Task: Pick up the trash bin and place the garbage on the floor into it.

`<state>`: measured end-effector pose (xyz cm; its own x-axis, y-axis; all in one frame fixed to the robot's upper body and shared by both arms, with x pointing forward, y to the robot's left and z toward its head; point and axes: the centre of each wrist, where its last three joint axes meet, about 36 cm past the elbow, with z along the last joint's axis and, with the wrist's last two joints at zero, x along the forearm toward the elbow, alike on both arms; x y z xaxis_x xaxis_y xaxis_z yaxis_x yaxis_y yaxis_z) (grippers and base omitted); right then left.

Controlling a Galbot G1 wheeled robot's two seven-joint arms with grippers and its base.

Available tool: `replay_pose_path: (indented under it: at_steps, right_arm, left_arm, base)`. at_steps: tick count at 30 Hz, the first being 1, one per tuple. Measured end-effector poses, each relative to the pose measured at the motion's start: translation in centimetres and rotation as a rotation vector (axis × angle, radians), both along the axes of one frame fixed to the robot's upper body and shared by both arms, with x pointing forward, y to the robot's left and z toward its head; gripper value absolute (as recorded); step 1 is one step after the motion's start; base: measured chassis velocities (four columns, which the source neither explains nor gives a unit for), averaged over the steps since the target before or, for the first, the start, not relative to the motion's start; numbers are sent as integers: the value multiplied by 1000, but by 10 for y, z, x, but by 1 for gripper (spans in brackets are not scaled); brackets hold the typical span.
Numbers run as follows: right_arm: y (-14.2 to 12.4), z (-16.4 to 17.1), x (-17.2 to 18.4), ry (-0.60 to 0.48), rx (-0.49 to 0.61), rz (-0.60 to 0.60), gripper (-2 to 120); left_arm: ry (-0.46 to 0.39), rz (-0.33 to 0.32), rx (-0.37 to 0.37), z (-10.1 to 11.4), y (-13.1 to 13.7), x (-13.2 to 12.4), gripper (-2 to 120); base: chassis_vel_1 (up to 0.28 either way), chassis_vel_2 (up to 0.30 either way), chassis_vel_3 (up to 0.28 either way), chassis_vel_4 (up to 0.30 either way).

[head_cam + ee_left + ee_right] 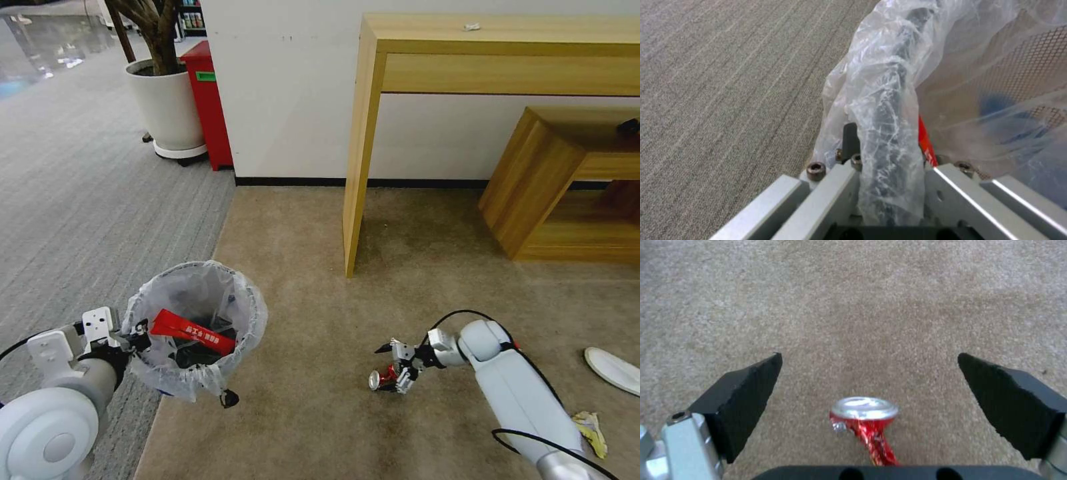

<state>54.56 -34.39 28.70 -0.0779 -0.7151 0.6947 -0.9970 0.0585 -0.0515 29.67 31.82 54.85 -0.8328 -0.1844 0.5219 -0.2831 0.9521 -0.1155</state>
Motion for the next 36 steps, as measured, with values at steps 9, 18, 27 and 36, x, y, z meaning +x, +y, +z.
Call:
replay_pose_path:
  at_steps: [9,18,27,36]
  right_arm:
    - [0,-4,6,5,-22,0,98]
    - [-1,-5,6,2,-42,6,90]
    - [-13,-5,5,7,-72,3,90]
    - [-25,-6,6,24,-109,5,90]
  left_arm:
    - [-1,-2,-3,-1,0,2,0]
    - [-1,-3,-4,-1,0,2,0]
    - [-1,-5,-4,-1,-1,1,0]
    - [-3,-6,0,1,-2,-1,0]
  base:
    - [0,0,0,0]
    - [0,0,0,0]
    - [0,0,0,0]
    - [0,0,0,0]
